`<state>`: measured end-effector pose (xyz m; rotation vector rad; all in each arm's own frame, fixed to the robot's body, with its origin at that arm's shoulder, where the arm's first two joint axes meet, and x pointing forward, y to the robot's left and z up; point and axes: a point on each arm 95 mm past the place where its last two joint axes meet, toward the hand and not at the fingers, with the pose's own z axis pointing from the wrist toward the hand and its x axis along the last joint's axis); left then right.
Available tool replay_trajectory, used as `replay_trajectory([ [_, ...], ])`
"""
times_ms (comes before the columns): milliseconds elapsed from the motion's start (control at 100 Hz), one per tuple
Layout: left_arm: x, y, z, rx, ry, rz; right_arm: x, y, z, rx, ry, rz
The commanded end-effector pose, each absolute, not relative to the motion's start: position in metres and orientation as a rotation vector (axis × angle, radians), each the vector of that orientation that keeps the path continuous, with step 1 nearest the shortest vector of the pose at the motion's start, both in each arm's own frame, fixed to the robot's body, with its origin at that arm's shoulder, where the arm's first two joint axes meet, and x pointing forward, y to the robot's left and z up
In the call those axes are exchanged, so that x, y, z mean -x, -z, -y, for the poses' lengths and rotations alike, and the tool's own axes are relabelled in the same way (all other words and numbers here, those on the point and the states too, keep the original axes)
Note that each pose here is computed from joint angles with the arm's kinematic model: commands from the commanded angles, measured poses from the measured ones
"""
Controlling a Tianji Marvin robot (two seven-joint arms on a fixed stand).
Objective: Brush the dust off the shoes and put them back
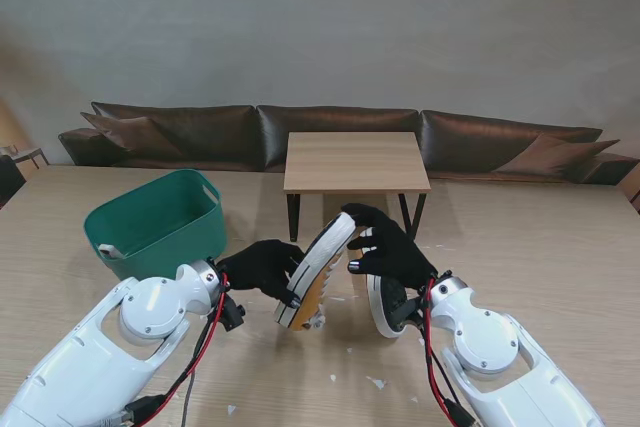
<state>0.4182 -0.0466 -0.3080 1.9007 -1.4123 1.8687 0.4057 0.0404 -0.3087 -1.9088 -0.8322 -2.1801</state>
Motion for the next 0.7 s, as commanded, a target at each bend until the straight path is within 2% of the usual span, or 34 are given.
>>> replay_trajectory([
  [0,-0.417,0.304,0.054,-1.871,-1.845,1.407,-0.401,0.309,-0.05,1.902,2.149,0.831],
  [690,-0.417,0.306,0.059,-1.831,-1.67,1.277,-0.392,0.311,-0.081,1.9,1.995,0.6],
])
